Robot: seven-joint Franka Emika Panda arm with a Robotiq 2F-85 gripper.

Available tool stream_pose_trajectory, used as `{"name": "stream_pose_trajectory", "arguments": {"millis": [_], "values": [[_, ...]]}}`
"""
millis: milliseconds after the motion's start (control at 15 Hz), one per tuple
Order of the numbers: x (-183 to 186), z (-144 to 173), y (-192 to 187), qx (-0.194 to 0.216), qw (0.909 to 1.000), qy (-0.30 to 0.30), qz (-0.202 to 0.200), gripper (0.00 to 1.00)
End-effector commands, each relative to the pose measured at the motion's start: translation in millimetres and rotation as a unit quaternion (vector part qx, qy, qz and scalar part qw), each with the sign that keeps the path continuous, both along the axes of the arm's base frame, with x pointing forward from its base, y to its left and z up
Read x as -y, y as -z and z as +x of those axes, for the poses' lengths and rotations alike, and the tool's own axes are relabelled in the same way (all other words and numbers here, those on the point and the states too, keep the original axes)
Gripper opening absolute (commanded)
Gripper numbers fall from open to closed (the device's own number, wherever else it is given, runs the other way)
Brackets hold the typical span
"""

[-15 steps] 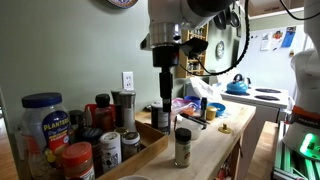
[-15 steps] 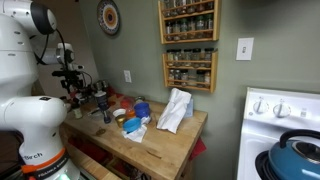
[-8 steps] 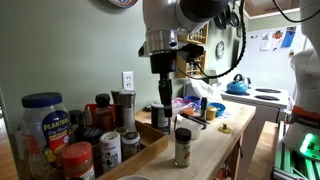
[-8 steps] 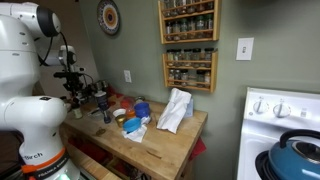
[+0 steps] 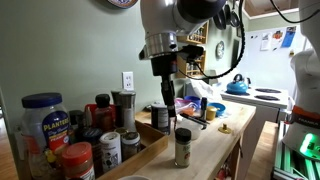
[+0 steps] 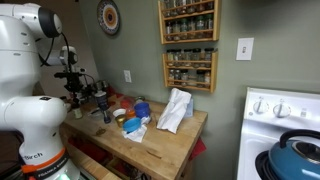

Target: Close the lid on the jar at the front of the counter

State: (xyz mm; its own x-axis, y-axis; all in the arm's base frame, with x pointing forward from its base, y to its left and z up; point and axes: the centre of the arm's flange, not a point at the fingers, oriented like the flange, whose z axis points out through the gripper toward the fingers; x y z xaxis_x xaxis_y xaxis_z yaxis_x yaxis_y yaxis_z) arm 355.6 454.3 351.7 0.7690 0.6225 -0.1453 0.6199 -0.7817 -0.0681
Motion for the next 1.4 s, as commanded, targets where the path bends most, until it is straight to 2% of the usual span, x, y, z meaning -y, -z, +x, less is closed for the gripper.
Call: {"name": "stream_pose_trajectory", "arguments": {"millis": [0,1333], "values": [[-2.3,-1.6,2.9,-0.01,0.9998,0.001,-0.014,0.0],[11.7,0.1,26.1,-0.035,0.9991,0.013,-0.022,0.0]]}}
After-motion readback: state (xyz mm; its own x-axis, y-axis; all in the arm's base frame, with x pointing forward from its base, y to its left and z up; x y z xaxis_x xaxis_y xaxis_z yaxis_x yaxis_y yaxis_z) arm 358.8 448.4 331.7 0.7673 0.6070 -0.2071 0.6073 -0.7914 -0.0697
